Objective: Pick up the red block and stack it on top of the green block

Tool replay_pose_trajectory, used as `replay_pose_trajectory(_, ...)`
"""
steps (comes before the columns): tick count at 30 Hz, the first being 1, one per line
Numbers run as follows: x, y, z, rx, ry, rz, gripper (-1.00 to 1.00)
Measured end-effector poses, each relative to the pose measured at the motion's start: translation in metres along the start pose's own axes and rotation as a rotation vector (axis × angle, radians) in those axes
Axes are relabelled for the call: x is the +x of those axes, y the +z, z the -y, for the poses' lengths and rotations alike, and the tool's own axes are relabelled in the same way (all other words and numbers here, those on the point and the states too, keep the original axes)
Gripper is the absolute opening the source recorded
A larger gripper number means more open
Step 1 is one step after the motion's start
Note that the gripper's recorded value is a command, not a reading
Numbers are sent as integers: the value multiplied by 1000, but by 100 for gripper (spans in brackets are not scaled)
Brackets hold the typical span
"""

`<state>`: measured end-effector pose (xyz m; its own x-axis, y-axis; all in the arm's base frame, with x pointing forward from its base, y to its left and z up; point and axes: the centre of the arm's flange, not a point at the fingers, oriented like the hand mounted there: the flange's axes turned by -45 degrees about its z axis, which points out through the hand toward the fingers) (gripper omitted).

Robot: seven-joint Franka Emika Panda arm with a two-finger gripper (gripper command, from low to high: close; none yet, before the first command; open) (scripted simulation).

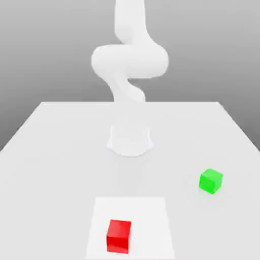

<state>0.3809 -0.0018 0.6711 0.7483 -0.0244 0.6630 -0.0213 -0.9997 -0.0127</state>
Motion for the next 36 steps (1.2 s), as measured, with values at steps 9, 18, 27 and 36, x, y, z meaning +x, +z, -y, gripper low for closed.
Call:
replay_pose_trajectory(9,-45,182,-9,-21,37,273,0)
replay_pose_trajectory(18,-149,327,-21,-41,77,540,0)
replay_pose_trajectory(27,-267,425,-27,-53,104,721,0)
replay_pose_trajectory(36,-285,444,-28,-54,104,723,-100)
